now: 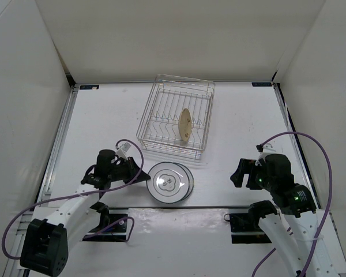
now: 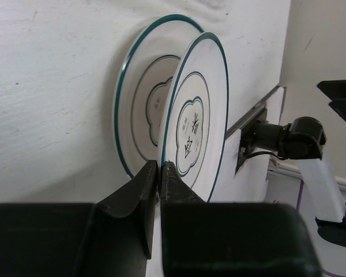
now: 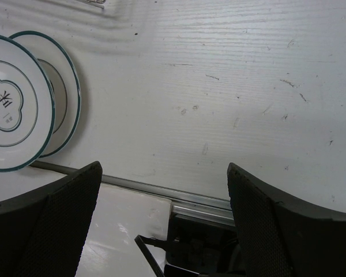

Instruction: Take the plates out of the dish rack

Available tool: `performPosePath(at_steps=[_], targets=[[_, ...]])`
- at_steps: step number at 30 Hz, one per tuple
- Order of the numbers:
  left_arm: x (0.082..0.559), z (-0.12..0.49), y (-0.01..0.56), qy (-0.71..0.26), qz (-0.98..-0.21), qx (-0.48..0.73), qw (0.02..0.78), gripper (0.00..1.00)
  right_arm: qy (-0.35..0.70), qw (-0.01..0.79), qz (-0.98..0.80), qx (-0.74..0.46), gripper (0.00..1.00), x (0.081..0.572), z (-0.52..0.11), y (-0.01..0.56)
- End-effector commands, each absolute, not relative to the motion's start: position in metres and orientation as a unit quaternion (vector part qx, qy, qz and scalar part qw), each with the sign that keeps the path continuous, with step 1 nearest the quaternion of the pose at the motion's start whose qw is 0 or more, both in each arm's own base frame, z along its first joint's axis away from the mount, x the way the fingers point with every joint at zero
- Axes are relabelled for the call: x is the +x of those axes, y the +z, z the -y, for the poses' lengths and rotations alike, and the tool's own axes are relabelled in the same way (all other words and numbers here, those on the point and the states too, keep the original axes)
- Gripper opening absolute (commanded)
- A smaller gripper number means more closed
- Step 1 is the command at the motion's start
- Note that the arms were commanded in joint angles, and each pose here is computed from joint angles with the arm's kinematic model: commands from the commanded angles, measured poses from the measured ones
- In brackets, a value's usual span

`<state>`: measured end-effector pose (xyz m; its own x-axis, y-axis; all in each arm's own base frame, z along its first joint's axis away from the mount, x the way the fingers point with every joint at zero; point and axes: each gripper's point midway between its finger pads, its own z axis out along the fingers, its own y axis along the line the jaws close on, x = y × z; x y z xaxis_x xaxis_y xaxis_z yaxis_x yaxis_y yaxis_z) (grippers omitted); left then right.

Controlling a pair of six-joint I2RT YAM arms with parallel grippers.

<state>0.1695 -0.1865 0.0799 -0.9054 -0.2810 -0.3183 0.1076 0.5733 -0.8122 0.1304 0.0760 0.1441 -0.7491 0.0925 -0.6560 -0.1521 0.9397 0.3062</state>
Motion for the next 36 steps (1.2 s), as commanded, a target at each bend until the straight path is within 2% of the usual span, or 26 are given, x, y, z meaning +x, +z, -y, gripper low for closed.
performPosePath(at_steps=[1,11,15,16,17,19,20,21,22,23,24,26,28,31,36], targets=[[0.172,0.191,0.081,-0.464,-0.856,-0.027,0.224,0.00,0.178,0.364,-0.914,-0.025,0.90,0.137,-0.079,0.146],[0.174,0.201,0.071,-0.450,-0.868,-0.004,0.209,0.00,0.180,0.367,-0.912,-0.025,0.90,0.136,-0.079,0.147],[0.174,0.207,0.070,-0.447,-0.871,0.010,0.202,0.08,0.180,0.366,-0.913,-0.025,0.90,0.135,-0.079,0.147],[0.174,0.208,0.070,-0.447,-0.872,0.013,0.200,0.14,0.179,0.368,-0.912,-0.024,0.90,0.136,-0.079,0.147],[0.172,0.209,0.070,-0.446,-0.873,0.018,0.197,0.33,0.179,0.367,-0.912,-0.025,0.90,0.136,-0.079,0.147],[0.169,0.205,0.070,-0.437,-0.879,0.024,0.191,0.48,0.180,0.367,-0.912,-0.024,0.90,0.136,-0.079,0.147],[0.172,0.204,0.073,-0.429,-0.881,0.027,0.196,0.72,0.179,0.366,-0.913,-0.026,0.90,0.135,-0.079,0.147],[0.179,0.202,0.080,-0.418,-0.882,0.042,0.216,0.82,0.179,0.367,-0.912,-0.024,0.90,0.135,-0.079,0.147],[0.169,0.195,0.075,-0.399,-0.896,0.034,0.193,0.91,0.180,0.367,-0.912,-0.024,0.90,0.135,-0.079,0.147],[0.182,0.194,0.091,-0.385,-0.893,0.054,0.229,1.00,0.179,0.368,-0.912,-0.026,0.90,0.136,-0.079,0.147],[0.174,0.184,0.086,-0.359,-0.908,0.046,0.210,1.00,0.179,0.367,-0.912,-0.024,0.90,0.136,-0.079,0.147],[0.189,0.179,0.108,-0.334,-0.908,0.061,0.245,1.00,0.179,0.368,-0.912,-0.026,0.90,0.136,-0.079,0.147],[0.187,0.163,0.105,-0.282,-0.927,0.066,0.237,1.00,0.180,0.368,-0.912,-0.024,0.90,0.136,-0.079,0.148],[0.204,0.155,0.133,-0.246,-0.928,0.077,0.268,1.00,0.180,0.368,-0.912,-0.024,0.90,0.135,-0.079,0.147],[0.250,0.171,0.179,-0.248,-0.907,0.079,0.330,1.00,0.181,0.367,-0.912,-0.026,0.90,0.136,-0.080,0.147]])
